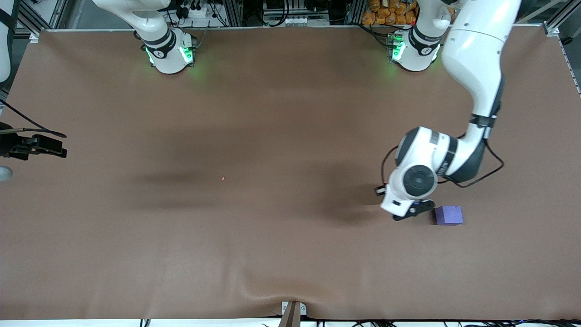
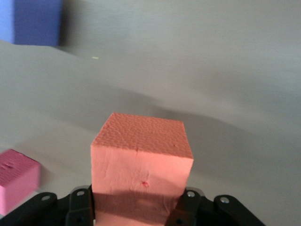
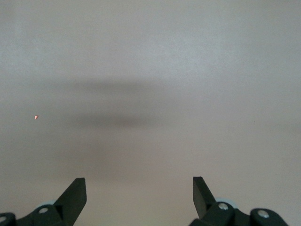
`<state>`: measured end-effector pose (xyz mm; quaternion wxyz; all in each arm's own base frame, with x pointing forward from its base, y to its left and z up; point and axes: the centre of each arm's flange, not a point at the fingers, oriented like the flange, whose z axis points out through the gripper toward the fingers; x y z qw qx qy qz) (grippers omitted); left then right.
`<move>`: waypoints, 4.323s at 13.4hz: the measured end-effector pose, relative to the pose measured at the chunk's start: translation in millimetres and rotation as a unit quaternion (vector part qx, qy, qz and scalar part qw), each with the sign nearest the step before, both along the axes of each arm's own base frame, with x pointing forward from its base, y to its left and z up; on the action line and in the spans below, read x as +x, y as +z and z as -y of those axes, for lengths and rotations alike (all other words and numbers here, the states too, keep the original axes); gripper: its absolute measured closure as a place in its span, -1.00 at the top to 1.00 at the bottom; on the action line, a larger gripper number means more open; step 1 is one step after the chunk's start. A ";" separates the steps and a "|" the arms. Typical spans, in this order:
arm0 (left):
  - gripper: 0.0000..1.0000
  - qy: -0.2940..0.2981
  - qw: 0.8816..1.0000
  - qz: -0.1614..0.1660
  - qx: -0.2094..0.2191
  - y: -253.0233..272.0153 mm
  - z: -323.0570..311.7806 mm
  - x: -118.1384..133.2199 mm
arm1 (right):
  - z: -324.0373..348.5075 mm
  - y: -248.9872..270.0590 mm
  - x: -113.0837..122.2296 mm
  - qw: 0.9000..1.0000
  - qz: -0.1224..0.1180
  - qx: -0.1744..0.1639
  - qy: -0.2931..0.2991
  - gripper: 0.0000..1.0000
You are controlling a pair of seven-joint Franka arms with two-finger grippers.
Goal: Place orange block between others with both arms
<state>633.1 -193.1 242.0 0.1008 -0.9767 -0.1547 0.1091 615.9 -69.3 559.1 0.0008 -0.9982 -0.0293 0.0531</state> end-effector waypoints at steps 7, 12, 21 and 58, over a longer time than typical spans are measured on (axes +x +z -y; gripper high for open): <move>0.09 -0.019 0.999 -0.021 0.024 -12.2 -93.6 -25.7 | 0.0 0.9 0.1 1.000 0.001 0.000 0.000 1.00; 0.09 -0.027 1.000 -0.005 -0.002 -18.4 -159.5 -46.9 | 0.1 1.4 0.2 1.000 0.001 0.000 0.001 1.00; 0.09 -0.064 0.998 -0.009 -0.028 -36.9 -198.5 -50.8 | 0.2 1.5 0.2 1.000 0.002 -0.001 0.001 1.00; 1.00 -0.103 0.986 0.113 -0.068 276.3 -131.2 -30.4 | 2.6 6.6 -6.9 0.999 -0.021 -0.002 -0.028 1.00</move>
